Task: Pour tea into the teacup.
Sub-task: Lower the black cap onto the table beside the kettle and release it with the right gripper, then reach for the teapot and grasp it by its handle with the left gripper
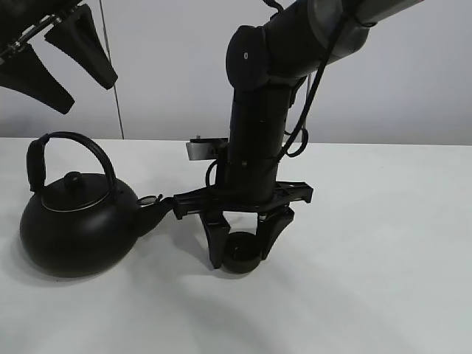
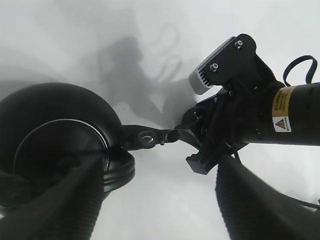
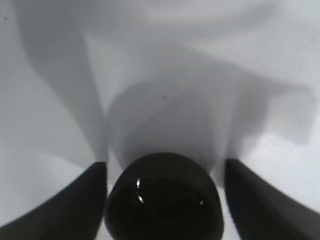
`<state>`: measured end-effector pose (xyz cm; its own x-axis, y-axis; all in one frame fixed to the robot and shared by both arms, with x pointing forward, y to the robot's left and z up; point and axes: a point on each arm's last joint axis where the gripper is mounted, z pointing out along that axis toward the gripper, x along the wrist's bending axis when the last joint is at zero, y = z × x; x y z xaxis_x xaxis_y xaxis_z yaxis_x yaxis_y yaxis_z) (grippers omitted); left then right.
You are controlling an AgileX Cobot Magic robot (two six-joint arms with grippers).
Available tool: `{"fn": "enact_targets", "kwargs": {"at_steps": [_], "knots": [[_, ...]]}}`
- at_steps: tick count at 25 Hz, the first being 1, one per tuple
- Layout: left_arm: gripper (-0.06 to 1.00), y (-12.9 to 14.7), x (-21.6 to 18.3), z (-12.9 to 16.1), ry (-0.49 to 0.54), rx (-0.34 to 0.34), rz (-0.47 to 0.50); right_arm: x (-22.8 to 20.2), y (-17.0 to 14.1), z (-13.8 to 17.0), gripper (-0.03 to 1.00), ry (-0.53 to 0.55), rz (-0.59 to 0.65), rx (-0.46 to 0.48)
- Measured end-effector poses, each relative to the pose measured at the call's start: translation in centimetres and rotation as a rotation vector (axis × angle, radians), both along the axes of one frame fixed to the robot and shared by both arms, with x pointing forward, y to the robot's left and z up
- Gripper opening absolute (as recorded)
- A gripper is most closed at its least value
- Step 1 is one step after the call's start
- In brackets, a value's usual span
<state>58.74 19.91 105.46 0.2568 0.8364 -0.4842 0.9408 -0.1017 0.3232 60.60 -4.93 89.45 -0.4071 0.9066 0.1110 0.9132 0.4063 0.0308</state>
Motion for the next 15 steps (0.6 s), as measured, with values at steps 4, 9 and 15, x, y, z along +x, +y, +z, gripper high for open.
{"fn": "enact_targets", "kwargs": {"at_steps": [4,9,15], "knots": [[0.47,0.0,0.0,0.0,0.000,0.000,0.000,0.0,0.1,0.0,0.54,0.001,0.004,0.006],[0.47,0.0,0.0,0.0,-0.001,0.000,0.001,0.3,0.3,0.8,0.56,-0.008,0.007,0.013],[0.47,0.0,0.0,0.0,-0.001,0.000,0.001,0.2,-0.1,3.9,0.56,-0.048,0.029,0.002]]}}
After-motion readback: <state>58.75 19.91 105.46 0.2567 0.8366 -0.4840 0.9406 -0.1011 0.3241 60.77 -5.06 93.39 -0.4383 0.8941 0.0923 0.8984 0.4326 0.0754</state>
